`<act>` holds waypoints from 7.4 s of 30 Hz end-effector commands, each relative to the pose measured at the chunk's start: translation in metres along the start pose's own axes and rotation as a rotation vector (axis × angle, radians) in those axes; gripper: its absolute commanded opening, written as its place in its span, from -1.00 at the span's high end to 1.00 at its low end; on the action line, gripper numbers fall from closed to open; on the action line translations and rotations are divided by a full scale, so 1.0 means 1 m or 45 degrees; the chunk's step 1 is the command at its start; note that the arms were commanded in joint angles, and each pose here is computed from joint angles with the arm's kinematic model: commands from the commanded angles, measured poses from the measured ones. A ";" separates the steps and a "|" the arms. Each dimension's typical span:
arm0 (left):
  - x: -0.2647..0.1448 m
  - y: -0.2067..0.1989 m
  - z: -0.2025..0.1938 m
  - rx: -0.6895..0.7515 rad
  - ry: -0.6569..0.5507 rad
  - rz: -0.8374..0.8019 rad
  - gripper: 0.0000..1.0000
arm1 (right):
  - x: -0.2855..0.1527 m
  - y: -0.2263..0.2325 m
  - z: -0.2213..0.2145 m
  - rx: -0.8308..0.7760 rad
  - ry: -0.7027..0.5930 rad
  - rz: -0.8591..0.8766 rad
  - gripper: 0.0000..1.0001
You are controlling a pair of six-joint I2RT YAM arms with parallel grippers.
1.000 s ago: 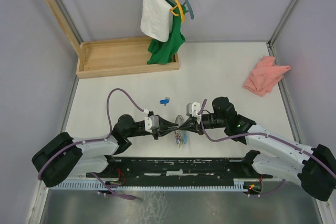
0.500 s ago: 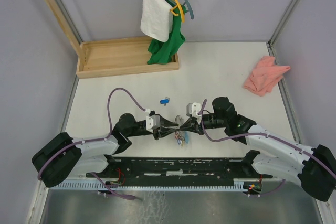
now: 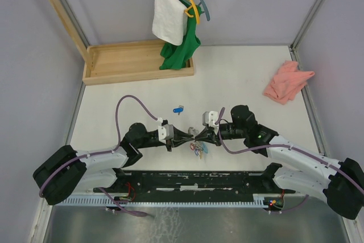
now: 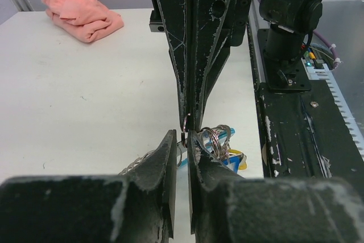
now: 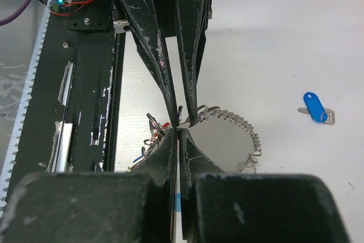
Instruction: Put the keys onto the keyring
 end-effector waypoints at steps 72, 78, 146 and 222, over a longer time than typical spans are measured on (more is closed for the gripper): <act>-0.040 -0.027 -0.076 -1.197 0.552 0.796 -0.09 | 0.062 -0.034 -0.029 0.585 0.718 -0.519 -0.01; -0.047 -0.026 -0.079 -1.203 0.551 0.843 -0.09 | 0.076 -0.031 -0.038 0.440 0.780 -0.434 0.01; -0.049 -0.012 -0.064 -0.875 0.461 0.740 -0.11 | 0.071 -0.049 -0.050 0.262 0.944 -0.481 0.22; 0.015 0.050 0.039 0.033 -0.013 0.041 0.09 | -0.009 -0.021 0.065 0.109 0.240 -0.275 0.99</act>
Point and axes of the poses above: each gripper's point midway between its finger pads, its own x axis out along the fingers, its own y axis along the line the jaws close on, z = x × y, the point moved 8 cm from there along -x, back along the fingers, and after that the axes turned 12 degrees about x, right-handed, at the moved point
